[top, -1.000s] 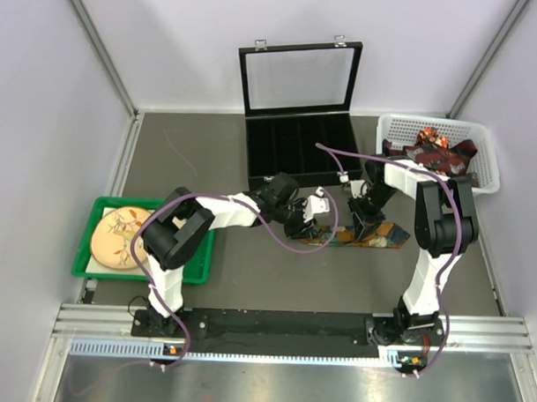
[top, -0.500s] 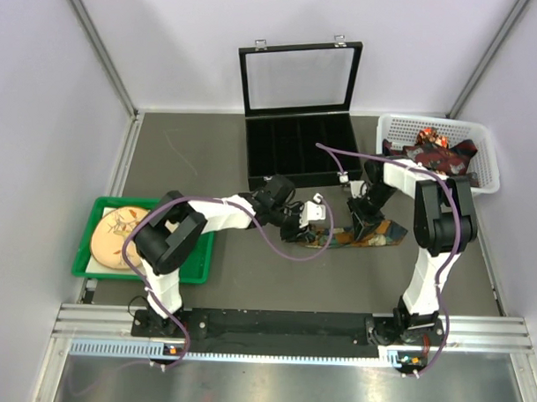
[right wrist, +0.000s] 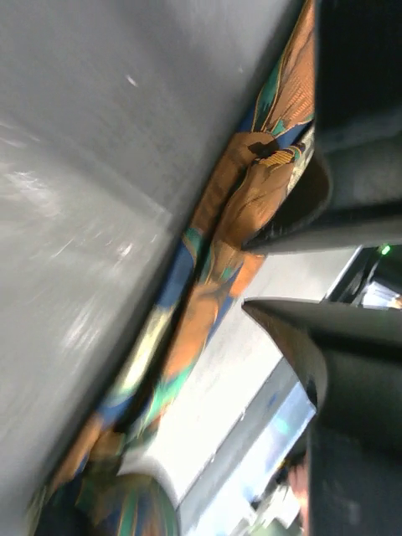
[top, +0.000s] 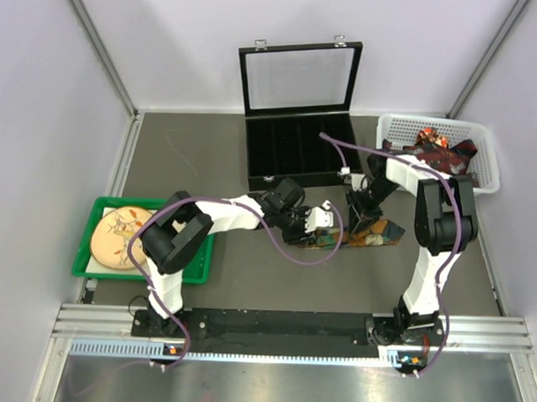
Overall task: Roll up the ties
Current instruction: Roll the tie at the center of the board.
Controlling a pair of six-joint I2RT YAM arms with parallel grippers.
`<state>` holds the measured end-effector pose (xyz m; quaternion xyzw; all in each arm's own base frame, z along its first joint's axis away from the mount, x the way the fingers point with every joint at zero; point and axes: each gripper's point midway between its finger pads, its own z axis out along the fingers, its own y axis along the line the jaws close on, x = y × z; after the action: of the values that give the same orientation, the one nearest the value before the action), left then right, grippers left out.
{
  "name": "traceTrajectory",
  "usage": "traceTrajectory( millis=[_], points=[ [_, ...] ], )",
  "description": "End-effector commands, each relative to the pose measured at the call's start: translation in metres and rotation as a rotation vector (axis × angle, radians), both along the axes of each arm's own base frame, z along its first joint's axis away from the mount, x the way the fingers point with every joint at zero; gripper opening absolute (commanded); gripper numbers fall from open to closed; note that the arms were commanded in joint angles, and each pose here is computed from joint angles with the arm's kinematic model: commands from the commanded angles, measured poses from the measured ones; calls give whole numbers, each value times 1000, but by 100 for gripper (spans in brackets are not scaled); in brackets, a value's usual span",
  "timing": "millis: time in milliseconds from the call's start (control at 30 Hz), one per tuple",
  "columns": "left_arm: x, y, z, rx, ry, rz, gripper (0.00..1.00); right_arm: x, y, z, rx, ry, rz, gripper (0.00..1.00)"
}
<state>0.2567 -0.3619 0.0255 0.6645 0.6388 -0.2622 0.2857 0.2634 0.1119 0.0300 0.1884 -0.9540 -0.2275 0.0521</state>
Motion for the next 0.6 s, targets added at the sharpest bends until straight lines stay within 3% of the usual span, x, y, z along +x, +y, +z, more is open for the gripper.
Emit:
traceTrajectory(
  millis=[0,167,567],
  points=[
    [-15,36,-51,260,65,51,29,31,32,53,240,-78,-91,33],
    [-14,36,-55,304,67,65,30,30,70,88,500,-40,-169,41],
    [-14,37,-56,316,69,79,33,2,123,44,621,86,-222,47]
  ],
)
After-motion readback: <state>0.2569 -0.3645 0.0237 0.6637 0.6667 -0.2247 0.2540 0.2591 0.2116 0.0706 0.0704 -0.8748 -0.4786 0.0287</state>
